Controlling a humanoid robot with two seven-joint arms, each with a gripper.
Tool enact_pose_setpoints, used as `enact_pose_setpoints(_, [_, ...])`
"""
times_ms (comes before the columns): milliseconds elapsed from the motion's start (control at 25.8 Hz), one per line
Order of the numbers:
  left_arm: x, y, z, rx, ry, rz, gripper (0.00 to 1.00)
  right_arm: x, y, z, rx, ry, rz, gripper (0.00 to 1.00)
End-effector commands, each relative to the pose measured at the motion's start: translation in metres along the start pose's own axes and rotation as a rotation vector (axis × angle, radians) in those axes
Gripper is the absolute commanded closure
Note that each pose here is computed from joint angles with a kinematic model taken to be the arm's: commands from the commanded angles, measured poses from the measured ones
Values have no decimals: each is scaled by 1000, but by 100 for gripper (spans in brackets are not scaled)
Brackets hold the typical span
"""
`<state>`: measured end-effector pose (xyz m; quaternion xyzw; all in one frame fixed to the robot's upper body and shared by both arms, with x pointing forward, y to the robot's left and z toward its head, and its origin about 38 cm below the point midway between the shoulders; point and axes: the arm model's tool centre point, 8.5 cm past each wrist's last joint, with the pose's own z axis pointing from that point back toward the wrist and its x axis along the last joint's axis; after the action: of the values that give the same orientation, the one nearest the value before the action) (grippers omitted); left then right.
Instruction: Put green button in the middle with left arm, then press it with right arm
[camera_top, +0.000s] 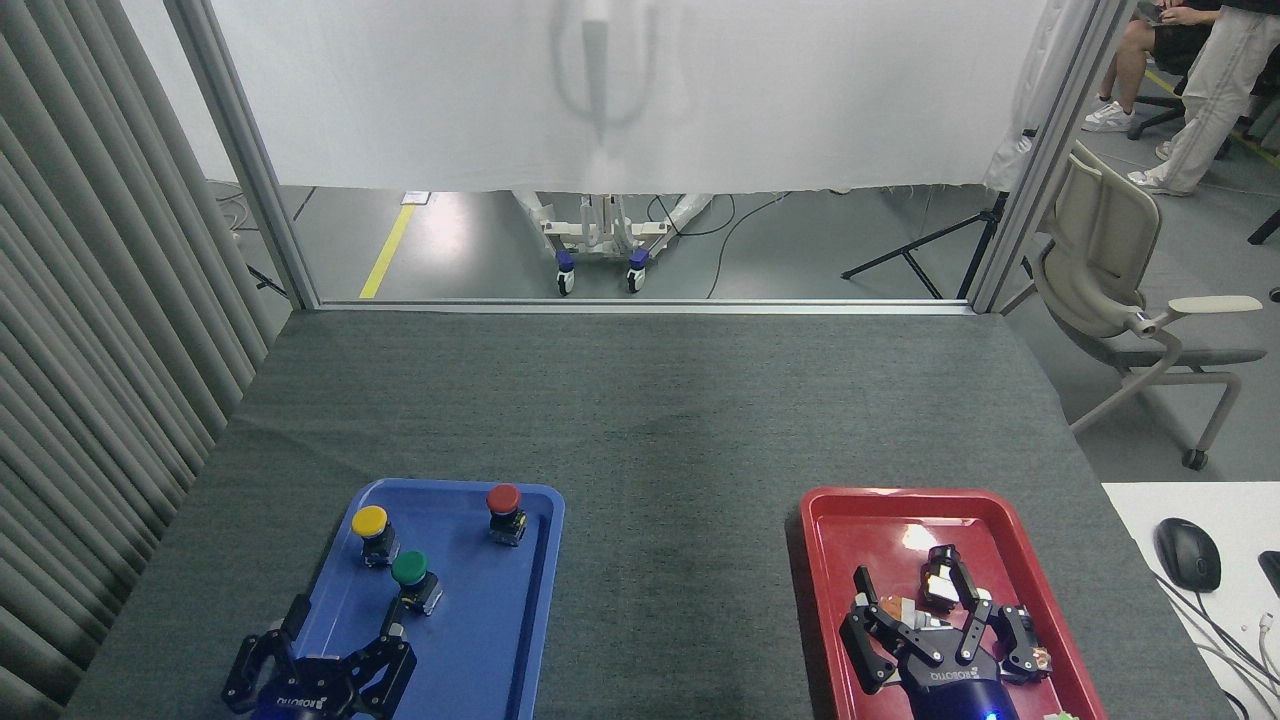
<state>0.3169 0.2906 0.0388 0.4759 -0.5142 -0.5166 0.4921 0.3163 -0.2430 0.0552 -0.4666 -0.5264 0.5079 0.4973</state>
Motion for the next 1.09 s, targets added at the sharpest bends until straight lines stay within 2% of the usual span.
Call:
enact_pose_setpoints(0, [0,-2,-1,-8,-1,0,1,1,0,0,-1,-2,0,0])
enact_pose_setpoints(233, [-2,-12,-7,-36,-13,3,1,-1,-1,-2,-1,1,3,0])
enact_pose_setpoints(466, [0,-32,-38,-98,-50,3,1,-2,3,1,14,1,8,0])
enact_pose_setpoints(659, [-12,-47,-42,-153,-55,-23,1,-3,1,0,9,3,13,0])
enact_pose_setpoints(931, [-1,-60,-59,-203,-117,-28,2,-3,2,1,13,1,14,0])
enact_pose_setpoints(1047, [-1,-59,-63,-205,-122,-31,2,-2,2,0,11,0,12,0])
